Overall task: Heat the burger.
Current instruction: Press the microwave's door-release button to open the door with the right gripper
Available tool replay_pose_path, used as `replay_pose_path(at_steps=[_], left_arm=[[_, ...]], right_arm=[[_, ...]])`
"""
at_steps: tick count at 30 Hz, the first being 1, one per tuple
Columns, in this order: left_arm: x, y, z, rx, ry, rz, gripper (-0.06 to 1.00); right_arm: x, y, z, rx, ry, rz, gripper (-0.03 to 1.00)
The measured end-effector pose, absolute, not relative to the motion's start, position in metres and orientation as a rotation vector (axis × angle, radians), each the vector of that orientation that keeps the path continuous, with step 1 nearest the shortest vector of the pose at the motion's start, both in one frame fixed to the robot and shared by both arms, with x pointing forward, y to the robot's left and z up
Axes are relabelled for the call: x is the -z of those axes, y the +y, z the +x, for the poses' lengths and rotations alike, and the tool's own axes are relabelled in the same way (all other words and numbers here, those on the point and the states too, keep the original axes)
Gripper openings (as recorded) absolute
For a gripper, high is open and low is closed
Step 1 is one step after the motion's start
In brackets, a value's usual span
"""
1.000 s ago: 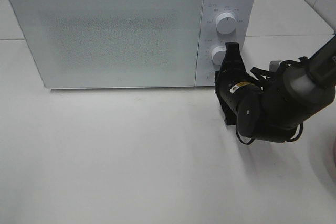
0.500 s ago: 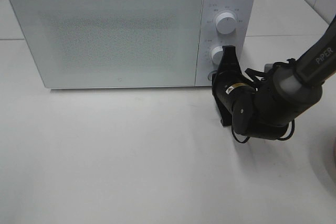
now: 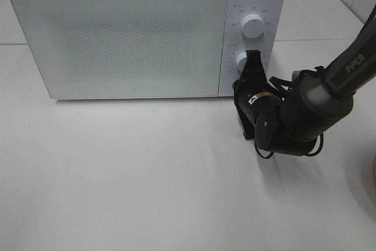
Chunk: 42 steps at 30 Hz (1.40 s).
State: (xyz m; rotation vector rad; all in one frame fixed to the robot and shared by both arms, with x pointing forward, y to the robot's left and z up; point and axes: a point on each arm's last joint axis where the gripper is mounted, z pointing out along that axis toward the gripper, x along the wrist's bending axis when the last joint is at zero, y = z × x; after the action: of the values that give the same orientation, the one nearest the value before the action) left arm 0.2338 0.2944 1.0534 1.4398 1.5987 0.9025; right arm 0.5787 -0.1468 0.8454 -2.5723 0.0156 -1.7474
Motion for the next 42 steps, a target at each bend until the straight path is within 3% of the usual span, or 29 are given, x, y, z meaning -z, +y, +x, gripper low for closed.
replay_pose_path(at_steps=[28,42], left_arm=[[-1.053,0.294,0.234,-0.902,1.599,1.44,0.89],[-1.053,0.294,0.234,-0.902,1.599,1.44,0.89]], right_arm=[[-0.844,-0.142,0.583,1.713,0.094,-2.589,0.01],[-0.868,-0.148,0.565,1.618,-0.078,-2.575,0.01]])
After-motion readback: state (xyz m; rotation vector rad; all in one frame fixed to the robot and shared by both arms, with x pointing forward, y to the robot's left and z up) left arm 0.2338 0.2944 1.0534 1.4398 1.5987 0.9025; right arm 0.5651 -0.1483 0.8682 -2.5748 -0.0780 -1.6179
